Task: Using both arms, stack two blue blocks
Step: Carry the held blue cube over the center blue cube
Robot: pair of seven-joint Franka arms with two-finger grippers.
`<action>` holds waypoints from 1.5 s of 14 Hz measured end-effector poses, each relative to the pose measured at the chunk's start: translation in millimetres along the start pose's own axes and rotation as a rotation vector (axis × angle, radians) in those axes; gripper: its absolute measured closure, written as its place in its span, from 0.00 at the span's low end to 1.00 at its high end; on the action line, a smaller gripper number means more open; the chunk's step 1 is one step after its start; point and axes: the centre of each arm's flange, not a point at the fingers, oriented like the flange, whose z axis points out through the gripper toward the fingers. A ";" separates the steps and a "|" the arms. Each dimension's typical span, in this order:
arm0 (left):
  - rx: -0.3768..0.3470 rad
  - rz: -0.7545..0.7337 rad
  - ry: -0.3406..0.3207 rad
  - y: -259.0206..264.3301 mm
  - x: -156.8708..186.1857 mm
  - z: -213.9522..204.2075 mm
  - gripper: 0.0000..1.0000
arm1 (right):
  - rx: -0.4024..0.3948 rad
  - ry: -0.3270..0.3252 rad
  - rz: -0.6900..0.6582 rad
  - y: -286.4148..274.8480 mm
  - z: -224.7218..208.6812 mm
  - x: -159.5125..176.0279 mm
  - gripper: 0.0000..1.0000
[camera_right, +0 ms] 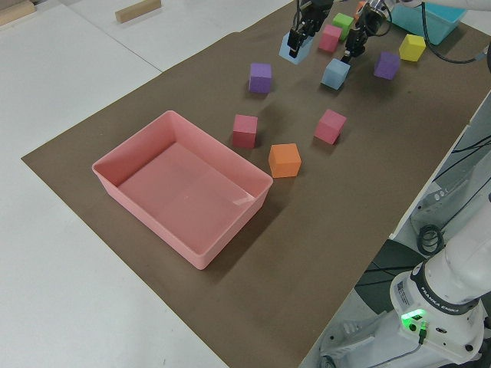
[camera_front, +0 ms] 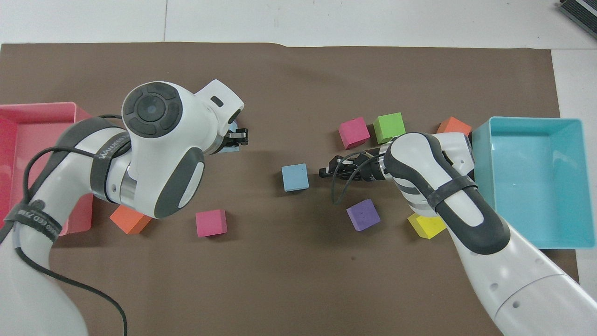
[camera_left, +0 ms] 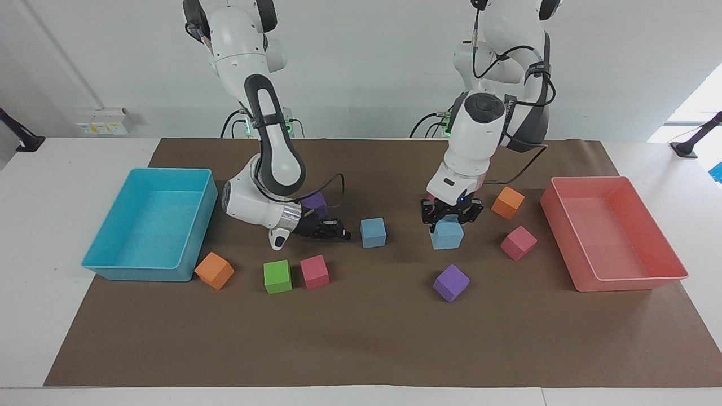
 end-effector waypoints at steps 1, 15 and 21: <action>0.000 -0.004 -0.006 16.2 -5.5 5.4 0.41 | 0.000 0.000 0.000 0.2 0.1 -0.1 0.99; -0.019 0.034 -0.021 113.2 -55.5 26.4 0.41 | -0.001 0.001 0.001 0.6 0.1 -0.2 0.99; -0.009 0.032 -0.041 135.0 -73.4 53.2 0.41 | -0.001 0.001 0.001 0.6 0.1 -0.2 0.99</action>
